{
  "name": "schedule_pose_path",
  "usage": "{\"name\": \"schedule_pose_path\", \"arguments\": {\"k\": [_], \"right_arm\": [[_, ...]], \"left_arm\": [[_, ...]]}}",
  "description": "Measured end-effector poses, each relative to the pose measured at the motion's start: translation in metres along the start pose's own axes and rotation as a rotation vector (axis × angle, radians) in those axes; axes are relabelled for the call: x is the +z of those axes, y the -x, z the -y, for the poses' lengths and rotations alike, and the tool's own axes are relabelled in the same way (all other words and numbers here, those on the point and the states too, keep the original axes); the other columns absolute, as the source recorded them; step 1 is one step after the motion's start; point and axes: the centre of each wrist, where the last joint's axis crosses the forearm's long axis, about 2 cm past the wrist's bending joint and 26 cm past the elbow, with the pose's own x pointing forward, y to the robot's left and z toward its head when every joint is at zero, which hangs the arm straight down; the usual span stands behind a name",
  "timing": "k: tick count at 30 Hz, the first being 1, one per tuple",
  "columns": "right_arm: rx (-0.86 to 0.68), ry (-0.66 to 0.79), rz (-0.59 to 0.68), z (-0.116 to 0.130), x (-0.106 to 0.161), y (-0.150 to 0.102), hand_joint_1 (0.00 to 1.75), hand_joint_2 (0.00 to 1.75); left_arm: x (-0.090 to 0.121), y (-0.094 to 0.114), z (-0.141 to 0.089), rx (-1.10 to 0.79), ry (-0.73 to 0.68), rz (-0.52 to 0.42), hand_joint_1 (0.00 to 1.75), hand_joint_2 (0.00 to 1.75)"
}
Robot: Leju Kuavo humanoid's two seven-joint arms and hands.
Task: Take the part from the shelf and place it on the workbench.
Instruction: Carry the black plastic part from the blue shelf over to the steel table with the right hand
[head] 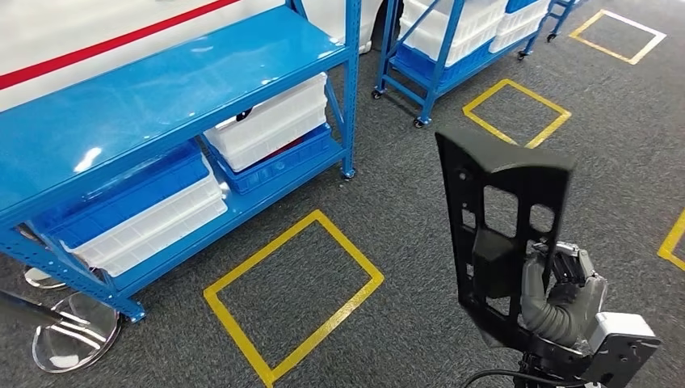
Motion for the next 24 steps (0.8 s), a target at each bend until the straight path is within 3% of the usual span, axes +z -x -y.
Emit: {"name": "schedule_pose_path", "arguments": {"k": [24], "right_arm": [[-0.037,0.079,0.032,-0.0031,-0.0038,-0.0047,1.75,1.75]], "left_arm": [[-0.0006,0.0013,-0.0033,-0.029,-0.012,-0.051,0.0,1.75]]}}
